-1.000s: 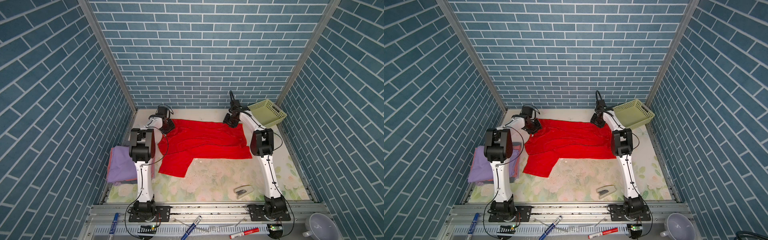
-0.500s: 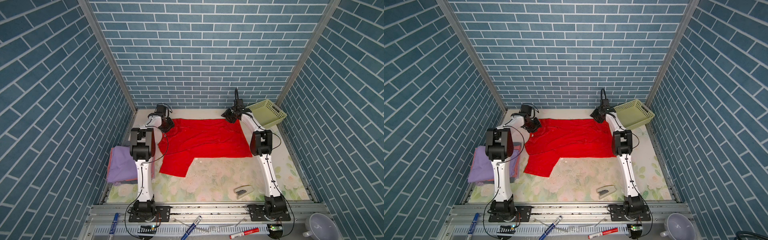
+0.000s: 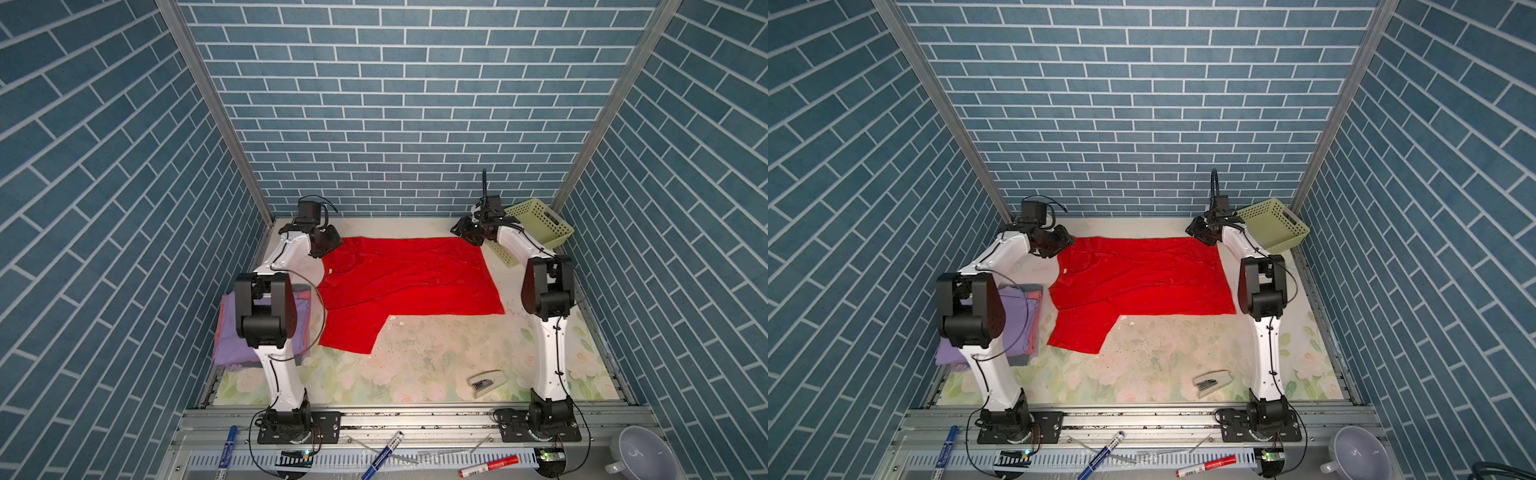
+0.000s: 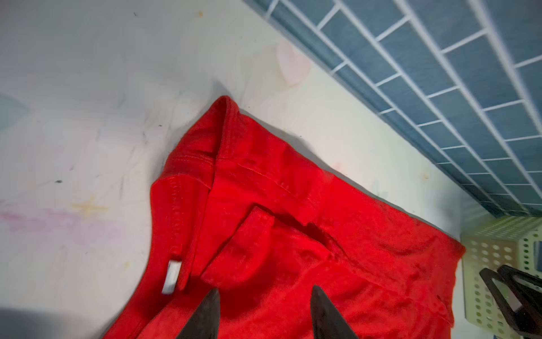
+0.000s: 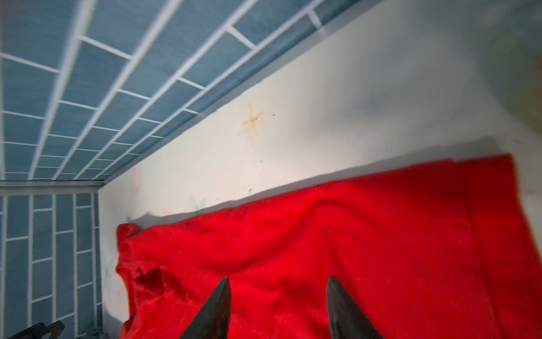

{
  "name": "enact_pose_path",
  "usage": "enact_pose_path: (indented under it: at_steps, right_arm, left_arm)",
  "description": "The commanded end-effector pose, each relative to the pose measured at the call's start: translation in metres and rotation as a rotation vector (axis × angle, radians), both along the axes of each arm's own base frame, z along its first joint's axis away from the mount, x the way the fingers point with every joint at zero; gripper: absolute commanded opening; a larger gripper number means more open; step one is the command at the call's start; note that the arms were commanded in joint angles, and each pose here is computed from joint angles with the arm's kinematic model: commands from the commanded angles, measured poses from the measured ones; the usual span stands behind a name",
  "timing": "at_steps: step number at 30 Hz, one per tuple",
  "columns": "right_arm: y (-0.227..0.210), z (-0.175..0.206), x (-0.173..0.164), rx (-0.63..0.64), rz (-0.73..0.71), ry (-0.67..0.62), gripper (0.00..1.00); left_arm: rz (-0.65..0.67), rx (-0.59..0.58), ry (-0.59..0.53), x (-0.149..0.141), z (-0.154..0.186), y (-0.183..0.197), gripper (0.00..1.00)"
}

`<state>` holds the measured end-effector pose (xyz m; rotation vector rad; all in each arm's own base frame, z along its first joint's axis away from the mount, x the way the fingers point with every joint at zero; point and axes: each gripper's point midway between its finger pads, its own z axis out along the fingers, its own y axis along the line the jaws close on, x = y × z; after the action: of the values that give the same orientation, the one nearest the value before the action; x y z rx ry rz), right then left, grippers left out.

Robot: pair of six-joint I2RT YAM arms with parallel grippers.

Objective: Fold and stack t-shirts
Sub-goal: Smooth out the T-shirt at the center of the table, then fold the T-shirt at the center of the table.

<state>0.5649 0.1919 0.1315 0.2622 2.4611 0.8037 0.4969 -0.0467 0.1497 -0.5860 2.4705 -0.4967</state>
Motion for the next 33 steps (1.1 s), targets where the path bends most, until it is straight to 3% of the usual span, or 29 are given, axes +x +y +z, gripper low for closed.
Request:
enact_pose_path:
  at_steps: [1, 7, 13, 22, 28, 30, 33]
  right_arm:
    - [-0.013, 0.028, -0.039, -0.014, -0.037, -0.008, 0.53]
    - [-0.052, -0.010, -0.124, -0.111, -0.137, 0.145, 0.59]
    - [-0.074, -0.034, -0.178, -0.165, -0.190, 0.247, 0.65]
    - [-0.099, -0.062, -0.229, -0.239, -0.205, 0.386, 0.67]
    - [-0.117, -0.084, -0.249, -0.246, -0.278, 0.417, 0.68]
    - [-0.121, -0.090, -0.254, -0.242, -0.300, 0.440, 0.68]
    - [-0.127, -0.100, -0.263, -0.254, -0.327, 0.481, 0.68]
  left_arm:
    - [-0.018, 0.049, 0.193, -0.070, -0.030, 0.001, 0.51]
    - [0.095, 0.131, 0.433, -0.185, -0.063, 0.022, 0.52]
    - [0.106, 0.186, 0.543, -0.243, -0.083, 0.024, 0.54]
    - [0.137, 0.159, 0.625, -0.278, -0.121, 0.023, 0.52]
    - [0.123, 0.104, 0.579, -0.267, -0.142, 0.014, 0.51]
    - [0.112, 0.092, 0.561, -0.261, -0.146, 0.011, 0.48]
    - [0.108, 0.069, 0.551, -0.255, -0.151, 0.007, 0.35]
